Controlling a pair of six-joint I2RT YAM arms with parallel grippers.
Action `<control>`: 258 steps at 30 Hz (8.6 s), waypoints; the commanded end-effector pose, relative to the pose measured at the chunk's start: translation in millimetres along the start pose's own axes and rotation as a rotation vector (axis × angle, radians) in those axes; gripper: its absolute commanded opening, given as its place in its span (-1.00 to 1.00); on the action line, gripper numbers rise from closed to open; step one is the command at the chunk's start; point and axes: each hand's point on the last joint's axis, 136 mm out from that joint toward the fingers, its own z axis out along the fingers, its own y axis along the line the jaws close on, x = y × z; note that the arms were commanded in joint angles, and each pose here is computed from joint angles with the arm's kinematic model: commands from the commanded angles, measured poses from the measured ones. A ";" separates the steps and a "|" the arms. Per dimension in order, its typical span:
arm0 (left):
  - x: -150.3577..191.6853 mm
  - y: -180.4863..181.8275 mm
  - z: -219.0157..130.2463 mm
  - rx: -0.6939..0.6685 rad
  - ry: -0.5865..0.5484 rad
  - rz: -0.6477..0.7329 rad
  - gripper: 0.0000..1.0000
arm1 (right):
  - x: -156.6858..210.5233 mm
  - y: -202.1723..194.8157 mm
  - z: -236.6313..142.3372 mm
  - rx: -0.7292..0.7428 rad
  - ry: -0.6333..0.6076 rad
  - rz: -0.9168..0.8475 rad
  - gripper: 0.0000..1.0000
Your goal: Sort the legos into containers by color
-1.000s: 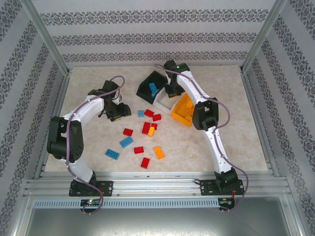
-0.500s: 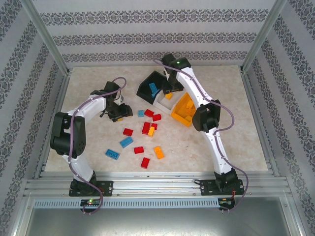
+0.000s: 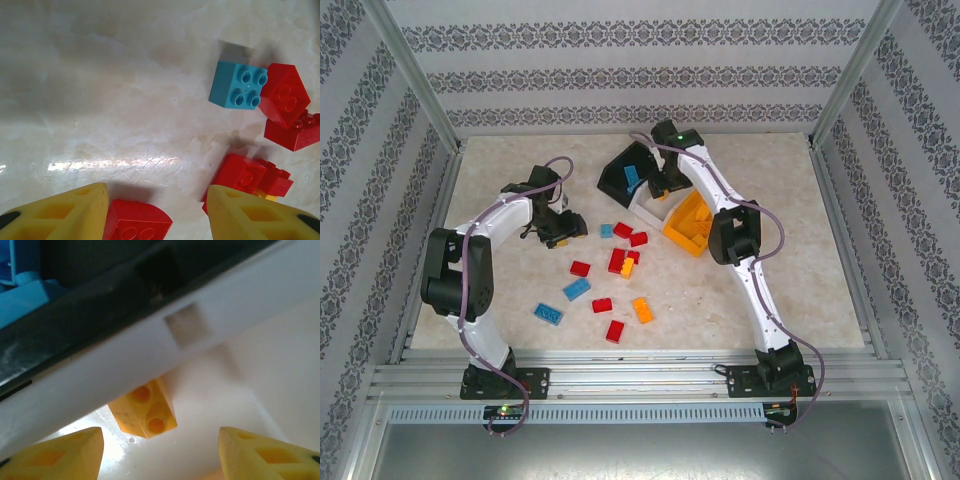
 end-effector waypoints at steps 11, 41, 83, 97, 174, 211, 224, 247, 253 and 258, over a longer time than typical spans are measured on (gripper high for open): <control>11.9 13.3 1.5 -0.012 0.061 -0.042 0.09 | -16.7 24.8 35.5 -0.137 -0.073 -0.150 -0.16; 3.4 -2.9 -20.0 -0.007 -0.038 0.017 0.11 | -42.7 11.8 -107.5 -0.100 -0.296 0.004 -0.41; 73.6 -56.8 74.1 -0.184 0.209 0.430 -0.02 | 145.5 26.4 -140.3 -0.082 -0.006 0.167 0.30; 77.7 -44.2 69.0 -0.176 0.227 0.412 -0.77 | 146.0 139.7 -89.3 -0.267 0.139 0.160 0.45; -47.8 -140.8 -33.7 0.229 -0.101 0.190 -0.93 | -27.5 -0.5 -91.3 -0.106 -0.151 0.399 0.49; 3.1 -10.2 -75.8 -0.187 -0.152 0.090 1.00 | 95.2 163.7 -80.9 -0.231 0.106 0.110 0.58; 80.5 17.7 -42.6 -0.122 0.012 0.086 1.00 | 80.8 163.6 -16.7 -0.150 0.187 0.127 0.58; 59.9 17.4 36.9 -0.157 0.093 0.131 0.65 | 63.9 132.9 -19.0 -0.127 0.107 0.169 -0.24; 52.7 20.1 53.3 -0.172 0.112 0.144 0.52 | 64.2 131.3 -26.4 -0.168 0.110 0.201 -0.02; 47.6 18.9 59.6 -0.177 0.125 0.149 0.21 | 60.4 129.4 -25.1 -0.168 0.097 0.222 0.30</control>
